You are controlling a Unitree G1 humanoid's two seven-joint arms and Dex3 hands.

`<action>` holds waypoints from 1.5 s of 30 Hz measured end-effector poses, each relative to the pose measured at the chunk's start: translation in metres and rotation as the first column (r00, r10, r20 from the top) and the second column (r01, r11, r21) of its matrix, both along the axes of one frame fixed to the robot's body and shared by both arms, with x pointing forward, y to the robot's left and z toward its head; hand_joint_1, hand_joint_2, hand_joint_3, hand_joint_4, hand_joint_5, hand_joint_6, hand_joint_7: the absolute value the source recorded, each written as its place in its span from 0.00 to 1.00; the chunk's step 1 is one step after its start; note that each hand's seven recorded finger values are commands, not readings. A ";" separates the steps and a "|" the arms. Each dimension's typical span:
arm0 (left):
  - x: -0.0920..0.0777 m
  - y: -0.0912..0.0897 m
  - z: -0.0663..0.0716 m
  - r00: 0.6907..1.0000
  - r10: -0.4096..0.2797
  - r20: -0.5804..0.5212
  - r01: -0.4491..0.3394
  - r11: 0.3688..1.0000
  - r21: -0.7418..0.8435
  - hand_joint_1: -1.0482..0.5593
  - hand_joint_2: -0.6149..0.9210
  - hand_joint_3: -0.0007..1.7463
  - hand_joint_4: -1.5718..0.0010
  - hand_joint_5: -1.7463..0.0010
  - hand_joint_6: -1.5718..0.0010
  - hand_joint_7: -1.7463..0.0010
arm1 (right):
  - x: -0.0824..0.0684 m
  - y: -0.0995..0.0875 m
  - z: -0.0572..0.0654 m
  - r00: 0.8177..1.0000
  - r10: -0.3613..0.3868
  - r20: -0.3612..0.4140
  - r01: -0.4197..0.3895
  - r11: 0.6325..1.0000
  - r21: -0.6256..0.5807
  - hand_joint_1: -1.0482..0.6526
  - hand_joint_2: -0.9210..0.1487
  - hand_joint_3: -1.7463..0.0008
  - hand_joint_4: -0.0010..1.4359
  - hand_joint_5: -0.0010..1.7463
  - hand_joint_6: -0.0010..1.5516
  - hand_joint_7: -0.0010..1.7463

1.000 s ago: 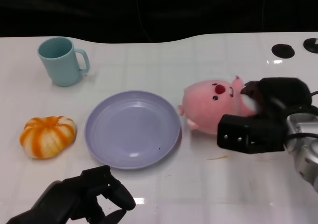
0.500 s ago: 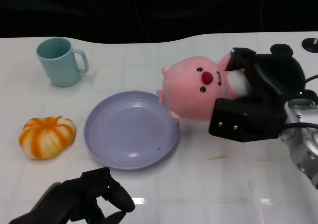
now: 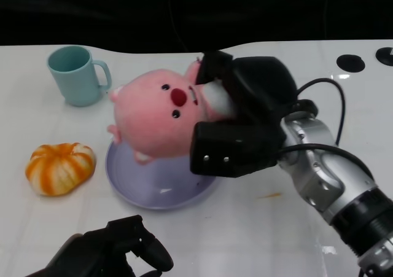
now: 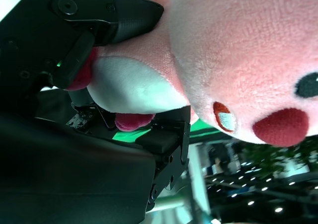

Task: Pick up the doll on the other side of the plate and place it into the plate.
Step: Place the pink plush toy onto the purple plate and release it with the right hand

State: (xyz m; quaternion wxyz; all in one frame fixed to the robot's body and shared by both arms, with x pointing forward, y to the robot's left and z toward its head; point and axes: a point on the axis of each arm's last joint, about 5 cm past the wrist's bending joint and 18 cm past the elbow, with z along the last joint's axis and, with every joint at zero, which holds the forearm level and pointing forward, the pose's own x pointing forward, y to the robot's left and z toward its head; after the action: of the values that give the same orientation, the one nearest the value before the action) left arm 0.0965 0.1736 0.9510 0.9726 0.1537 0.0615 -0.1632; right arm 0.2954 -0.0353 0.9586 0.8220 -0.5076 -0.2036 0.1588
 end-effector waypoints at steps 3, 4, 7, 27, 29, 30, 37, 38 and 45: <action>0.000 0.000 0.000 1.000 -0.001 0.000 0.001 1.000 0.001 0.53 0.98 0.30 0.61 0.10 0.61 0.28 | -0.001 0.008 -0.004 0.999 0.030 -0.040 -0.030 1.000 -0.006 0.45 0.48 0.29 0.67 1.00 0.47 1.00; 0.000 0.000 0.000 1.000 -0.002 0.000 0.002 1.000 0.000 0.53 0.98 0.30 0.61 0.10 0.61 0.28 | -0.002 0.011 -0.005 0.998 0.040 -0.055 -0.040 0.999 -0.012 0.45 0.46 0.31 0.66 1.00 0.46 1.00; 0.000 -0.001 0.000 1.000 -0.006 -0.001 0.006 1.000 -0.002 0.53 0.98 0.30 0.60 0.09 0.61 0.27 | -0.002 0.017 -0.007 0.995 0.047 -0.086 -0.049 0.999 -0.023 0.47 0.47 0.34 0.67 1.00 0.46 1.00; 0.000 -0.003 0.000 1.000 -0.005 0.006 0.004 1.000 0.016 0.53 0.98 0.29 0.60 0.10 0.61 0.29 | -0.004 0.020 -0.001 0.934 0.162 -0.319 -0.224 0.960 -0.167 0.17 0.00 0.88 0.04 0.17 0.16 0.00; 0.000 -0.004 0.000 1.000 -0.005 0.005 0.004 1.000 0.017 0.53 0.98 0.29 0.60 0.10 0.61 0.29 | -0.004 0.020 0.002 0.934 0.164 -0.319 -0.228 0.958 -0.176 0.16 0.00 0.88 0.04 0.18 0.17 0.00; 0.000 -0.004 0.000 1.000 -0.005 0.006 0.005 1.000 0.018 0.53 0.98 0.29 0.60 0.10 0.61 0.29 | -0.004 0.019 0.004 0.933 0.169 -0.317 -0.234 0.956 -0.179 0.16 0.00 0.88 0.04 0.18 0.17 0.00; 0.001 -0.005 0.001 1.000 -0.010 0.009 0.009 1.000 0.017 0.53 0.98 0.29 0.60 0.10 0.61 0.29 | -0.009 -0.001 0.025 0.934 0.212 -0.287 -0.270 0.946 -0.180 0.17 0.00 0.88 0.12 0.21 0.21 0.02; 0.001 -0.005 0.001 1.000 -0.010 0.010 0.009 1.000 0.017 0.53 0.98 0.29 0.60 0.10 0.61 0.29 | -0.011 -0.005 0.027 0.934 0.220 -0.282 -0.274 0.947 -0.170 0.18 0.00 0.88 0.15 0.22 0.23 0.03; 0.004 -0.006 0.002 1.000 -0.014 0.026 0.014 1.000 0.015 0.53 0.98 0.29 0.60 0.11 0.61 0.29 | -0.026 -0.033 0.032 0.948 0.219 -0.231 -0.247 0.964 -0.097 0.26 0.00 0.89 0.37 0.29 0.38 0.07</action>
State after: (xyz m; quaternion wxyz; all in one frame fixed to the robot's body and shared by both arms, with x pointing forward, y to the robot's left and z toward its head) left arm 0.1004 0.1680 0.9534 0.9710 0.1634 0.0487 -0.1675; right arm 0.2696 -0.0679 0.9911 0.7816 -0.5096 -0.1602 0.3222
